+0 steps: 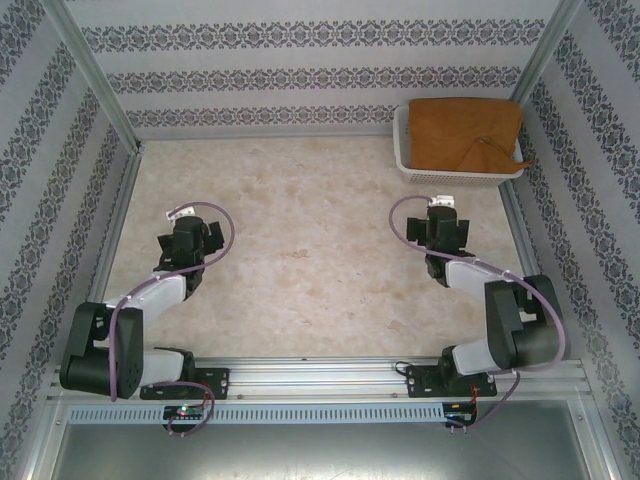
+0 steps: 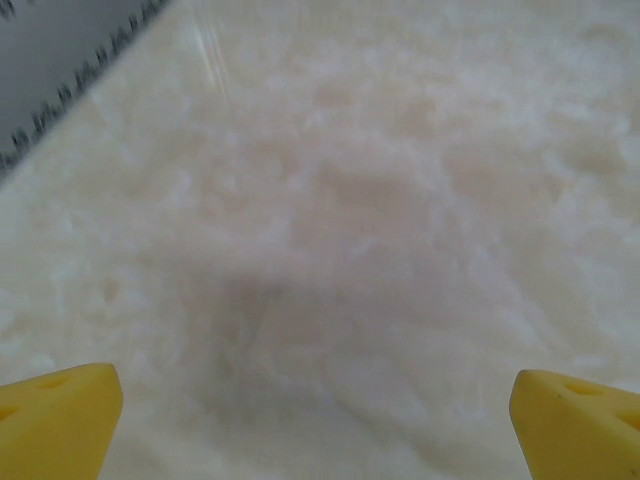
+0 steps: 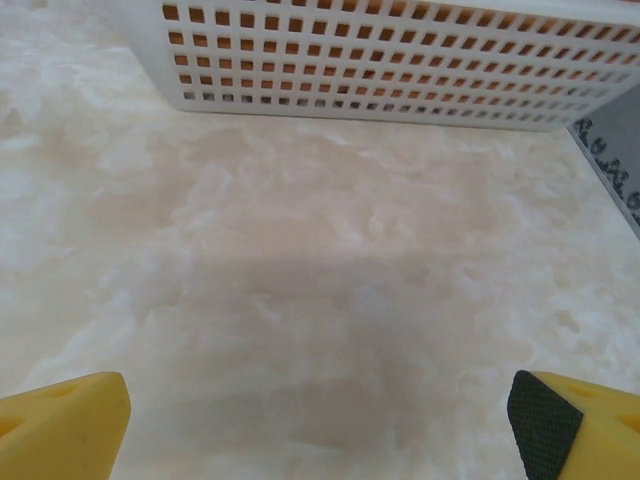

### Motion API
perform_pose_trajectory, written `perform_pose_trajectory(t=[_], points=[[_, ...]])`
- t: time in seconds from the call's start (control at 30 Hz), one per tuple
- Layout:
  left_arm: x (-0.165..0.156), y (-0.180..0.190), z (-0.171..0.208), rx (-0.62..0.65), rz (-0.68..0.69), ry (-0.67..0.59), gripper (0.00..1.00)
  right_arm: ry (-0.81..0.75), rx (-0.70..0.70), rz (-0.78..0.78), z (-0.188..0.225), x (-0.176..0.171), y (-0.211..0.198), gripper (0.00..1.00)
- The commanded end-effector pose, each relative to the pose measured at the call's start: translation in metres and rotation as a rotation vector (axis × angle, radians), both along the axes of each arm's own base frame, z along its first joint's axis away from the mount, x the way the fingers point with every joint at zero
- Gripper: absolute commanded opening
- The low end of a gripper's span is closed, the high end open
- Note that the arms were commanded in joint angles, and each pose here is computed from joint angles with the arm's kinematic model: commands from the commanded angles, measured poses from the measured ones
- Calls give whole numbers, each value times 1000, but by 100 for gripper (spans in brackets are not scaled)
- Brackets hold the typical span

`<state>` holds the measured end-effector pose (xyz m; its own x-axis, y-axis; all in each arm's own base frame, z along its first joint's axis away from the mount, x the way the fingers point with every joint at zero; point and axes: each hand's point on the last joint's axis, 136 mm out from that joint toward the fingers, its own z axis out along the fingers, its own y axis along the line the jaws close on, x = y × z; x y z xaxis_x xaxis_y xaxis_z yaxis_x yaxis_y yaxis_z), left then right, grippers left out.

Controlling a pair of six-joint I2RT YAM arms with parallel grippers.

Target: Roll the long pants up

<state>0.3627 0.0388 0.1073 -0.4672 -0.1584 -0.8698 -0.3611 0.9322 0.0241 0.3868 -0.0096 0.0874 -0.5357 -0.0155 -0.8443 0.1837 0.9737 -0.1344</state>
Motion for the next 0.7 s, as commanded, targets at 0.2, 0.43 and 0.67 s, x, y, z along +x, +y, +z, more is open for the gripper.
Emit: perform_pose_trajectory(t=[0.2, 0.43, 0.67], points=[[49, -4, -16, 38, -158, -21, 100, -243, -6, 23, 32, 9, 1, 98], [36, -36, -20, 30, -356, -173, 100, -237, 83, 35, 18, 5, -7, 98], [36, -29, -26, 14, -317, -105, 100, -282, 57, 84, 21, 6, 3, 98]])
